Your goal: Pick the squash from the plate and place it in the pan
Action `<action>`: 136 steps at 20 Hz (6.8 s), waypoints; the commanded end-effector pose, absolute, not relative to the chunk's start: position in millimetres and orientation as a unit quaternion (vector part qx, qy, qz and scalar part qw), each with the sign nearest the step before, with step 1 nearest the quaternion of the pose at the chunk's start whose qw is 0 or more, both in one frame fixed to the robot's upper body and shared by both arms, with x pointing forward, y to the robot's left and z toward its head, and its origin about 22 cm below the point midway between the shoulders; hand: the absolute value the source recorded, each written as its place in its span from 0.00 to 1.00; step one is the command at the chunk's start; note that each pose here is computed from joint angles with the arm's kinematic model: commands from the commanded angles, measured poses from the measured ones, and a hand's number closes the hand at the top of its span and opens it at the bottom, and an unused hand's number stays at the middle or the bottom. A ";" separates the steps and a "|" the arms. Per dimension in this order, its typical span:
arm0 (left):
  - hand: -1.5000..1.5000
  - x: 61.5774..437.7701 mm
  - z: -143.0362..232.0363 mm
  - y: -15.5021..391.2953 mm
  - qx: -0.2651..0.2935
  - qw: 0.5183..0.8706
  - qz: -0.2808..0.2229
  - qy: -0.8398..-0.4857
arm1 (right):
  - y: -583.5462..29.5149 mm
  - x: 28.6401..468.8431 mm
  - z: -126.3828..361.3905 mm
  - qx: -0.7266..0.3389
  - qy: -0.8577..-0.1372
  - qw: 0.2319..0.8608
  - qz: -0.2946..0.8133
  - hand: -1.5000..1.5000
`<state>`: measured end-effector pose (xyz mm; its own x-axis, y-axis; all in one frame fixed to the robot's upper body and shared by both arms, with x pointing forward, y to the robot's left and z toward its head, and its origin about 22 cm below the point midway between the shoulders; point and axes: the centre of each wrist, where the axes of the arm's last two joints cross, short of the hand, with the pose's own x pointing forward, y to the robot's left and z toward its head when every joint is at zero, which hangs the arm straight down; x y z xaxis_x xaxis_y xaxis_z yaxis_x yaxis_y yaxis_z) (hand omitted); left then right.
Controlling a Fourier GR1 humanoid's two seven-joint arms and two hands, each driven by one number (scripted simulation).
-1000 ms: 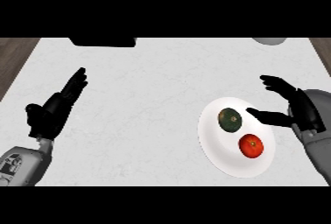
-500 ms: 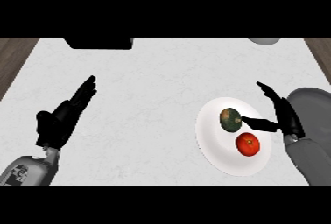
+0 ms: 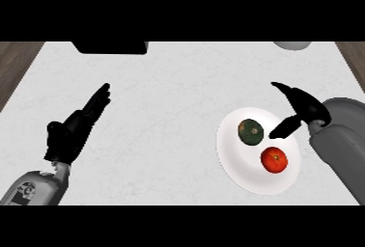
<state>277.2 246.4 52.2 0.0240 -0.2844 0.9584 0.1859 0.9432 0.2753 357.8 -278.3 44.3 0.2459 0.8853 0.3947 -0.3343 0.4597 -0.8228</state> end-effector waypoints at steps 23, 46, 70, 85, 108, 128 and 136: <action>0.50 280.5 42.3 262.6 0.041 0.715 -0.153 -0.681 | -168.7 374.3 61.7 -0.294 -0.218 0.746 0.556 0.00; 0.50 264.1 55.0 250.2 0.044 0.716 -0.156 -0.679 | -190.9 356.0 8.5 -0.245 -0.220 0.722 0.609 1.00; 0.50 260.2 49.6 266.0 0.065 0.731 -0.140 -0.665 | -119.7 230.9 113.0 -0.511 -0.568 0.567 0.307 1.00; 0.50 260.3 53.1 249.9 0.045 0.721 -0.150 -0.675 | -206.2 175.4 90.1 -0.560 -0.582 0.578 0.111 1.00; 0.50 281.2 71.7 260.9 0.040 0.715 -0.162 -0.679 | -424.6 292.1 22.0 -0.619 -0.546 0.557 0.091 1.00; 0.50 282.2 64.5 236.2 0.030 0.708 -0.163 -0.687 | -488.5 297.1 5.4 -0.508 -0.536 0.674 0.011 0.00; 0.50 273.6 56.6 250.3 0.043 0.709 -0.161 -0.686 | -512.4 274.7 7.9 -0.430 -0.646 0.615 -0.144 0.00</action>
